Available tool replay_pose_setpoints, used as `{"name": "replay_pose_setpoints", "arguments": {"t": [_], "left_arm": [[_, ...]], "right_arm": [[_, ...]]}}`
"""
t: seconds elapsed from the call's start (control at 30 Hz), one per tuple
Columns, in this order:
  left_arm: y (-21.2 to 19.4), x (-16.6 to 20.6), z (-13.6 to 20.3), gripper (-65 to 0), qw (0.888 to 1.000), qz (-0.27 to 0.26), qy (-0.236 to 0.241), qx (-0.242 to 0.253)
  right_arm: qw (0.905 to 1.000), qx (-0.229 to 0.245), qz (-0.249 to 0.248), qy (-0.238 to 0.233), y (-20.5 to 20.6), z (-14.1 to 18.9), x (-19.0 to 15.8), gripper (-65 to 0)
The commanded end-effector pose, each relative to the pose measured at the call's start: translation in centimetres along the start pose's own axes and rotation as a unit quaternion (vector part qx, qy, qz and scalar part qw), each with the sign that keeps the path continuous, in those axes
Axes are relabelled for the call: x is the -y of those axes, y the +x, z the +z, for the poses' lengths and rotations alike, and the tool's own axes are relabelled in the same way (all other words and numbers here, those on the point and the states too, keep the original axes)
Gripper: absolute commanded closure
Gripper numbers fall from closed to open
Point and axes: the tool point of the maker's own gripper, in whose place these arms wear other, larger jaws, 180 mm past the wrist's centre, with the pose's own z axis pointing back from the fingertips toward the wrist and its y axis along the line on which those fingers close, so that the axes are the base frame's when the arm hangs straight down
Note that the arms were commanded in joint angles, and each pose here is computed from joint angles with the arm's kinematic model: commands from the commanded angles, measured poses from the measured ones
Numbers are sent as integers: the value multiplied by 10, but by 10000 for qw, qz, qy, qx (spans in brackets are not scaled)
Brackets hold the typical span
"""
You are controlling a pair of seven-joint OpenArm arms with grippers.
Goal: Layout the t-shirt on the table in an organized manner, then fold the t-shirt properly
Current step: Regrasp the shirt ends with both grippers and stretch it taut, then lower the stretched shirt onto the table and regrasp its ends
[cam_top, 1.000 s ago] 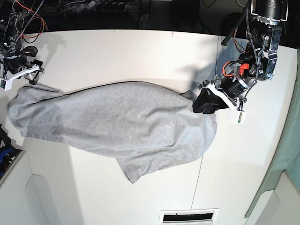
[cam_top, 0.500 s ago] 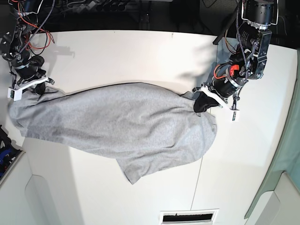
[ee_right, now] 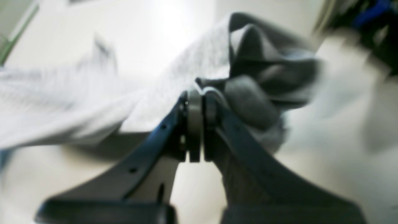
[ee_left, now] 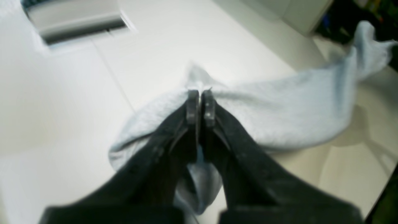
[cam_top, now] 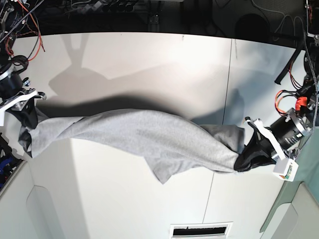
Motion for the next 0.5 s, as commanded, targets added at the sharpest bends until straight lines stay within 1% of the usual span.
{"name": "replay_pose_setpoints", "arguments": {"t": [0.0, 0.1, 0.17, 0.2, 0.27, 0.33, 0.37, 0.47], "left_arm": [[32, -1, 8, 0, 9990, -291, 15, 333], [62, -7, 21, 0, 9960, -689, 203, 538], [71, -18, 24, 0, 9943, -778, 405, 604], [70, -24, 24, 0, 9937, -822, 520, 560], [58, -37, 22, 0, 9943, -741, 663, 396], [36, -45, 18, 0, 9962, -457, 728, 128], [22, -46, 15, 0, 9971, -318, 691, -77], [-19, -33, 8, -4, 9971, 18, 289, -705]], "right_arm": [[9987, 484, 166, 17, 34, 10, 2, 0], [9952, 922, 306, -74, 67, 27, 11, 0], [9938, 1022, 389, -197, 77, 30, 20, 0], [9934, 1023, 441, -264, 80, 31, 24, 0], [9937, 919, 519, -386, 77, 30, 31, 0], [9956, 714, 440, -413, 65, 25, 36, 0], [9967, 588, 368, -415, 58, 22, 39, 0], [9989, 92, 80, -459, 27, 14, 51, 0]]}}
